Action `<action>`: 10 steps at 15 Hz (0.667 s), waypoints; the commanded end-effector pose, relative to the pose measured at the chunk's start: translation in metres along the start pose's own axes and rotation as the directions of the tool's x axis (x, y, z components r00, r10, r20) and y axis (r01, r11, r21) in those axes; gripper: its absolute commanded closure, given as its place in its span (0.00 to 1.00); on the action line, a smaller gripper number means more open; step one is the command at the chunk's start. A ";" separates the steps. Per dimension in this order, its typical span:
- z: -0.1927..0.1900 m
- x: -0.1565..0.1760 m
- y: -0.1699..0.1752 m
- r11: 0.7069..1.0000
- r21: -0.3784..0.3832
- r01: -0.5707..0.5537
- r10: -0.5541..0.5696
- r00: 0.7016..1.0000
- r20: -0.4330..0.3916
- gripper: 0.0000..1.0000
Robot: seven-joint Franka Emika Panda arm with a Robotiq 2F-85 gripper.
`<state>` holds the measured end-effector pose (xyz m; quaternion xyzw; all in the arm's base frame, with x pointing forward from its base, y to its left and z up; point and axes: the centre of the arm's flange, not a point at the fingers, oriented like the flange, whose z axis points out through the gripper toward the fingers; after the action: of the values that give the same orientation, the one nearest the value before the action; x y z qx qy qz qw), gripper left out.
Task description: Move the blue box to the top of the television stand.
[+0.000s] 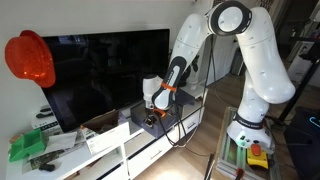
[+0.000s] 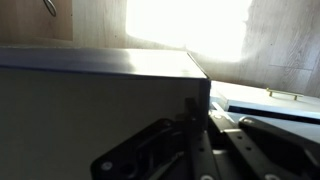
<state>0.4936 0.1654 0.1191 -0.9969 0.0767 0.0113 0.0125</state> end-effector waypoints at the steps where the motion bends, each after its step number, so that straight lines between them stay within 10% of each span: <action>1: 0.010 0.023 -0.008 1.000 -0.008 0.008 -0.009 1.000 -0.030 0.99; 10: 0.016 0.050 -0.011 1.000 -0.006 0.017 -0.017 0.998 -0.061 0.99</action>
<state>0.5307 0.1692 0.1044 -0.9966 0.0814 -0.0061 0.0135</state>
